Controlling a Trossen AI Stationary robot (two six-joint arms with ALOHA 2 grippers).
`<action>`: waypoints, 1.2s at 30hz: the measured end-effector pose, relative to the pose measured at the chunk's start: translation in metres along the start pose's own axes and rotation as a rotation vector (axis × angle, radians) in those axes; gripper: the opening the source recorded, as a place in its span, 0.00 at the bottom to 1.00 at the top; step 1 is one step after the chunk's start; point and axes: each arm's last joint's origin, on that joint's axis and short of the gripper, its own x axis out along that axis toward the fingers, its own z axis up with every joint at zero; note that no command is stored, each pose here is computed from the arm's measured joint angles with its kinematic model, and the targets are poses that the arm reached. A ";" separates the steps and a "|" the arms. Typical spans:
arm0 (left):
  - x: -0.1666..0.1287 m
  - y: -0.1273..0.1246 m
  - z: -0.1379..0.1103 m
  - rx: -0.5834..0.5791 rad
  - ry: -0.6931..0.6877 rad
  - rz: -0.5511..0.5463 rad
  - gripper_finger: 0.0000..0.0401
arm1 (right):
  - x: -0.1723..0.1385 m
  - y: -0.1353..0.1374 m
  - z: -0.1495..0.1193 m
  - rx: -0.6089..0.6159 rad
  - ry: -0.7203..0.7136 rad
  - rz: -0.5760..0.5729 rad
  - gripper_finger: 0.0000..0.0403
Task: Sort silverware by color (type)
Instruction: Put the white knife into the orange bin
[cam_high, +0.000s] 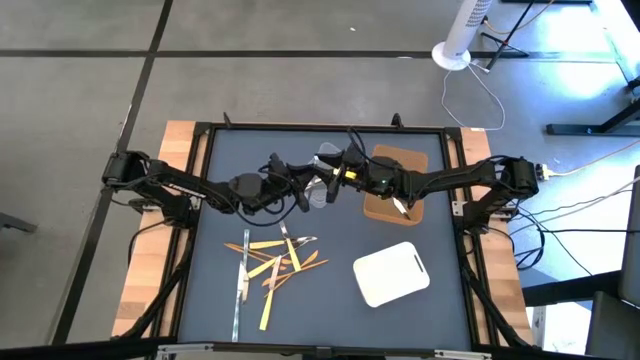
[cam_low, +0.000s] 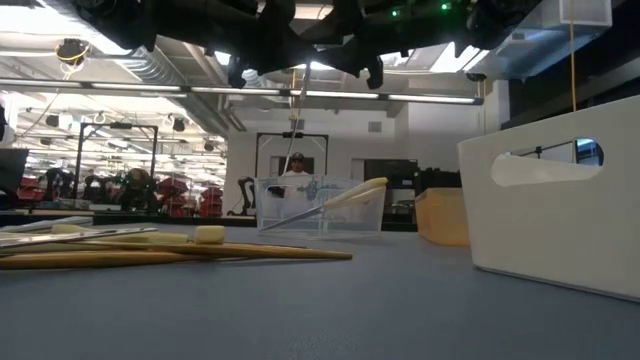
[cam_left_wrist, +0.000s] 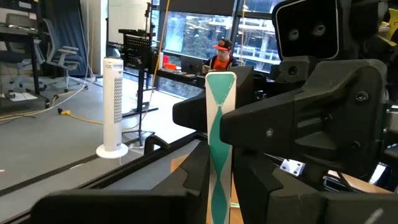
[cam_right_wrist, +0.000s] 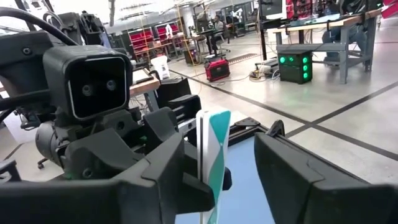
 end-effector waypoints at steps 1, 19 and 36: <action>0.000 0.000 0.000 0.000 0.000 0.000 0.13 | 0.000 0.000 0.000 0.000 0.000 0.000 0.41; 0.000 0.000 0.000 0.001 0.000 0.004 0.13 | 0.000 0.000 0.000 0.000 0.001 0.005 0.08; 0.000 0.000 0.000 -0.001 0.000 0.002 0.20 | 0.000 0.000 0.000 0.000 0.000 0.002 0.08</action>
